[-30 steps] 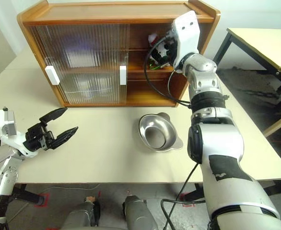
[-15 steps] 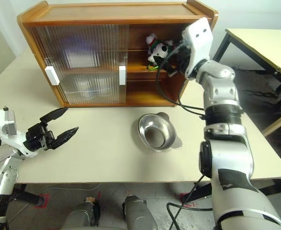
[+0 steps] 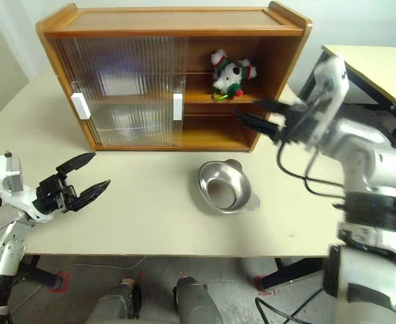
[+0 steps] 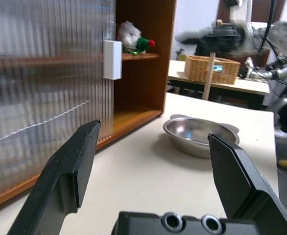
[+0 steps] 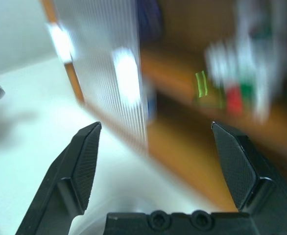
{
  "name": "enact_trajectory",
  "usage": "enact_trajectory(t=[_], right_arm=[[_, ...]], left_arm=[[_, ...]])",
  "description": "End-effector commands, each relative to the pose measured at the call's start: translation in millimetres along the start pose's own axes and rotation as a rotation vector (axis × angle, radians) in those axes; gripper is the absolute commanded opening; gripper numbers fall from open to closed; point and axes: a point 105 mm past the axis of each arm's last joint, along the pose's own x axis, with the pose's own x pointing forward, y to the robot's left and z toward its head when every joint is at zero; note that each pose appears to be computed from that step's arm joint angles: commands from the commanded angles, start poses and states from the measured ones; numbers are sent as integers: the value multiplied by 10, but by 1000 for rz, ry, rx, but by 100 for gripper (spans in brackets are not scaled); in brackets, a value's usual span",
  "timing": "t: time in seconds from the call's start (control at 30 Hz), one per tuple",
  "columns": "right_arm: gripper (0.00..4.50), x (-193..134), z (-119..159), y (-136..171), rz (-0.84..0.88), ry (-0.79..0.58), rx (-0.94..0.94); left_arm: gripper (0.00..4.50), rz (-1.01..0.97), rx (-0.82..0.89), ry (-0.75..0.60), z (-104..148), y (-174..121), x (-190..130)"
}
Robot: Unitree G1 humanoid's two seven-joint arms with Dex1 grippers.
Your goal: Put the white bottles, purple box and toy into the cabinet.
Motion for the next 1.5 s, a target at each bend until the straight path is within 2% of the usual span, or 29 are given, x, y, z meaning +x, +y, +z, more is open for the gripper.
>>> enact_trajectory(t=[0.03,0.2,0.33,0.5,0.7,1.1,1.2,1.5], right_arm=[[447,-278,-409,-99,-45,139,206],[447,-652,-905,-103,-82,325,440],[447,-810,-1140,-70,-112,374,555],[447,-826,-1250,52,-85,366,653],[447,-745,-1224,132,-40,342,650],[447,-478,-1419,404,52,383,679],[389,-446,-1417,446,69,374,693],[50,-457,-1302,462,97,316,715]], left_arm=[[450,3,-8,8,-46,-13,-27],[450,0,-11,10,-52,-18,-36],[450,-5,-12,8,-47,-19,-46],[450,-27,-33,17,-52,-49,-71],[450,-21,-24,22,-50,-13,-84],[450,-10,0,28,-53,43,-108],[450,-14,4,30,-49,64,-109],[450,-32,9,31,-46,89,-83]])
